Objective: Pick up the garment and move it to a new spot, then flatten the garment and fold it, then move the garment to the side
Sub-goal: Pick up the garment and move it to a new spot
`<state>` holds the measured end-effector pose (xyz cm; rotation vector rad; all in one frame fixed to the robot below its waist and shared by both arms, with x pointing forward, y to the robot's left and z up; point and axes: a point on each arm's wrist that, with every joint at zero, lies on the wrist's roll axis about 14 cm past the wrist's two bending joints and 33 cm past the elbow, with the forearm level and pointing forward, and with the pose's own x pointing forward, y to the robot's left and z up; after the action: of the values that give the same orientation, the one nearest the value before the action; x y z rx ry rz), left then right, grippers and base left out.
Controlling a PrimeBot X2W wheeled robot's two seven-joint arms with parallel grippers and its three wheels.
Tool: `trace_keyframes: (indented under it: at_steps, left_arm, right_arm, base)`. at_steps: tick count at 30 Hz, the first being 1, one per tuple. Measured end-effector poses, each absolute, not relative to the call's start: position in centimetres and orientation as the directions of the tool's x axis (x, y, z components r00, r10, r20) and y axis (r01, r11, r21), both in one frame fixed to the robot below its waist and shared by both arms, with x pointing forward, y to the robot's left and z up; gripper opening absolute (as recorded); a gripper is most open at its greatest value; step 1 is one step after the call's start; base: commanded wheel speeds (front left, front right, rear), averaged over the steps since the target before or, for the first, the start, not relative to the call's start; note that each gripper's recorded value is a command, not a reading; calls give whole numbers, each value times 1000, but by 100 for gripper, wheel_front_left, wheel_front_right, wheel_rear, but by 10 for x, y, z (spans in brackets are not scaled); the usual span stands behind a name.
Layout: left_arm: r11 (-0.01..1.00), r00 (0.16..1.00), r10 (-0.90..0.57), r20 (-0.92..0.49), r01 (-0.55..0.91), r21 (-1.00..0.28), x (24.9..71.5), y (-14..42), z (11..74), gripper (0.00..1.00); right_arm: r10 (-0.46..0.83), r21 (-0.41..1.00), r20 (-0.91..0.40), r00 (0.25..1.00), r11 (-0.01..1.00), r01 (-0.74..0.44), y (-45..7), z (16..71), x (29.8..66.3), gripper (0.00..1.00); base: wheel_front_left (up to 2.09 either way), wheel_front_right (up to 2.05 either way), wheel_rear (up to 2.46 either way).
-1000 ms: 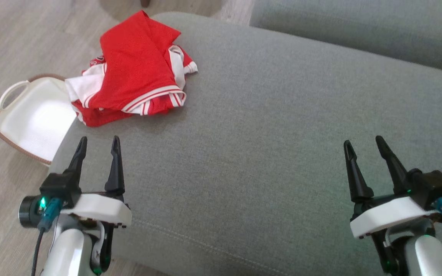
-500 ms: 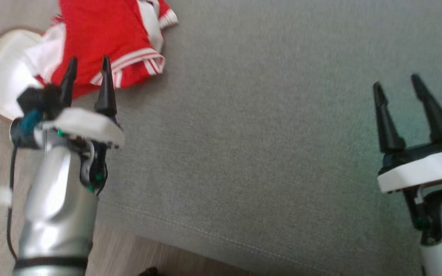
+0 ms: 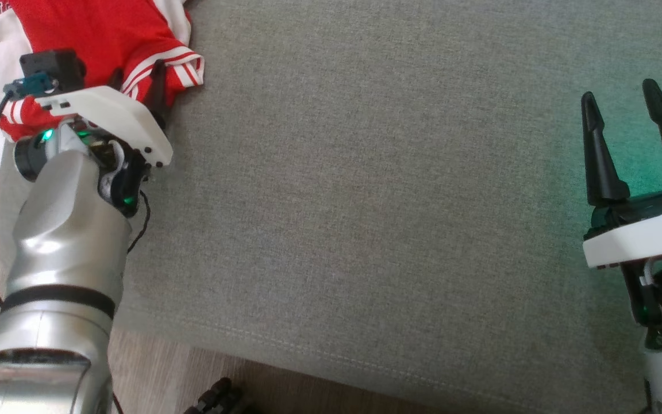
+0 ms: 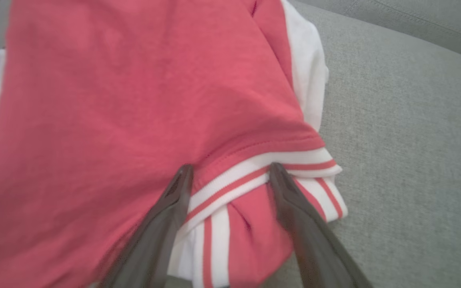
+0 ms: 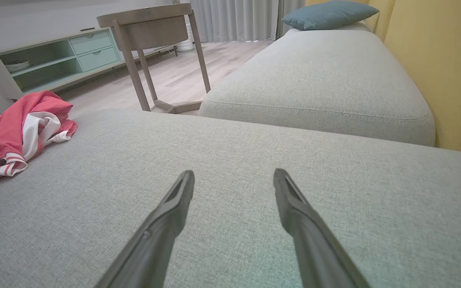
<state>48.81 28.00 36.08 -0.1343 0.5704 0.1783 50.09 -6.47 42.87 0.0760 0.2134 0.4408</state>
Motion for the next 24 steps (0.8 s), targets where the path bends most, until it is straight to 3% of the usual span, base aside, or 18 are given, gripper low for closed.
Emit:
trace_keyframes:
  at_steps: [1, 2, 3, 11, 18, 24]
  left_arm:
    - [977, 825, 131, -550, -203, -72, 489, 281, 361, 96]
    - [977, 823, 133, -552, -202, -66, 489, 282, 362, 36]
    - [978, 829, 137, -542, -200, -59, 489, 284, 365, 0]
    - [984, 916, 167, -365, -176, 8, 496, 300, 414, 0]
    - [983, 985, 171, -36, -168, 74, 508, 309, 527, 0]
    - [986, 974, 120, 193, -140, 93, 476, 291, 594, 0]
  right_arm:
    - [430, 118, -187, 884, 903, -414, -65, 430, 501, 100]
    - [429, 116, -185, 884, 903, -413, -66, 431, 501, 100]
    - [427, 115, -182, 886, 904, -412, -66, 432, 501, 100]
    - [423, 109, -144, 894, 905, -411, -64, 453, 497, 100]
    - [418, 114, -118, 901, 907, -406, -63, 475, 475, 100]
    - [405, 116, -58, 912, 910, -397, -64, 505, 455, 100]
  base:
    - [0, 0, 0]
    - [0, 0, 0]
    - [0, 0, 0]
    - [0, 0, 0]
    - [0, 0, 0]
    - [0, 0, 0]
